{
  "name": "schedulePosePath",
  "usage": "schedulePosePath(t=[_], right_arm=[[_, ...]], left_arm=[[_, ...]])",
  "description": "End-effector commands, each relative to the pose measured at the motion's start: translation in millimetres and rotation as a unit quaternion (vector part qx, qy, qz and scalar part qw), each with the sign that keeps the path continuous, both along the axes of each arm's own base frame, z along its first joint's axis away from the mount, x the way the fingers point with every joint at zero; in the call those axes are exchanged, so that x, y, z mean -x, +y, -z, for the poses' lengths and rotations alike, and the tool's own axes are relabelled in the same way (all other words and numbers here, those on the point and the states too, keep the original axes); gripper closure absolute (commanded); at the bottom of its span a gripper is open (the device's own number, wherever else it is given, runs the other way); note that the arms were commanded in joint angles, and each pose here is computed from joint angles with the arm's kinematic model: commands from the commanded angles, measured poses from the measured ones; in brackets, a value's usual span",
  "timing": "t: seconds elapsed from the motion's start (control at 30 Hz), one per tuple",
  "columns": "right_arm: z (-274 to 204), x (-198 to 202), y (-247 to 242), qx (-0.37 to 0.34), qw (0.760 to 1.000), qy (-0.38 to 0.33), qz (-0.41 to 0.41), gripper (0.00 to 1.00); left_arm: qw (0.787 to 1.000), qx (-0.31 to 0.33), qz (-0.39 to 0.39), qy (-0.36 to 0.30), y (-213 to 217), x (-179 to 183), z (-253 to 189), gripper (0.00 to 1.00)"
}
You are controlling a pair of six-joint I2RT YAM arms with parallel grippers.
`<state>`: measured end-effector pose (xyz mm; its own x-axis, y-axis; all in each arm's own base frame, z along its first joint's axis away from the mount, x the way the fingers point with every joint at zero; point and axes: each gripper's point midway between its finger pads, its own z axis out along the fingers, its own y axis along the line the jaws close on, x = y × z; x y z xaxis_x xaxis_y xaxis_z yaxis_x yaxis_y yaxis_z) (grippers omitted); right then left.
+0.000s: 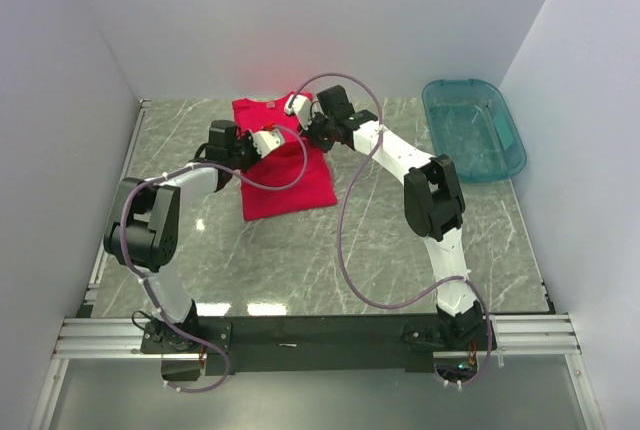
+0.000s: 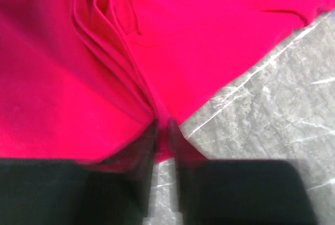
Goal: Fold and stack the t-shirts
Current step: Fold the tshirt
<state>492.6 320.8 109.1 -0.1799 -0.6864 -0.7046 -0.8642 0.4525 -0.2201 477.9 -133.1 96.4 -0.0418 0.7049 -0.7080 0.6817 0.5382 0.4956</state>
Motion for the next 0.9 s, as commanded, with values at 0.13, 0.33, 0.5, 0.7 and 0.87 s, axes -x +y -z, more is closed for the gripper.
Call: schedulePosePath(t=[0.13,0.33,0.5,0.7,0.87], right_arm=[[-30,-40,-5,-0.033,0.991,-0.057,0.113,0.2],[-51,-12,-17,-0.064,0.997,-0.032,0.019,0.12],[-26,100,-39,-0.027,0.962,0.04,-0.27,0.15],[7,126,-59,0.048,0.944,-0.022,-0.326,0.16],[25,121,-51,0.079,0.942,-0.031,-0.326,0.17]], left_arm=[[0.985,0.06,-0.134,-0.086,25,-41,-68,0.41],[0.973,0.11,-0.121,-0.162,22,3,-147,0.22],[0.985,-0.028,0.118,-0.12,-32,95,-84,0.25],[0.984,-0.09,0.154,-0.031,-27,144,-17,0.28],[0.981,-0.104,0.161,0.0,-20,163,8,0.28]])
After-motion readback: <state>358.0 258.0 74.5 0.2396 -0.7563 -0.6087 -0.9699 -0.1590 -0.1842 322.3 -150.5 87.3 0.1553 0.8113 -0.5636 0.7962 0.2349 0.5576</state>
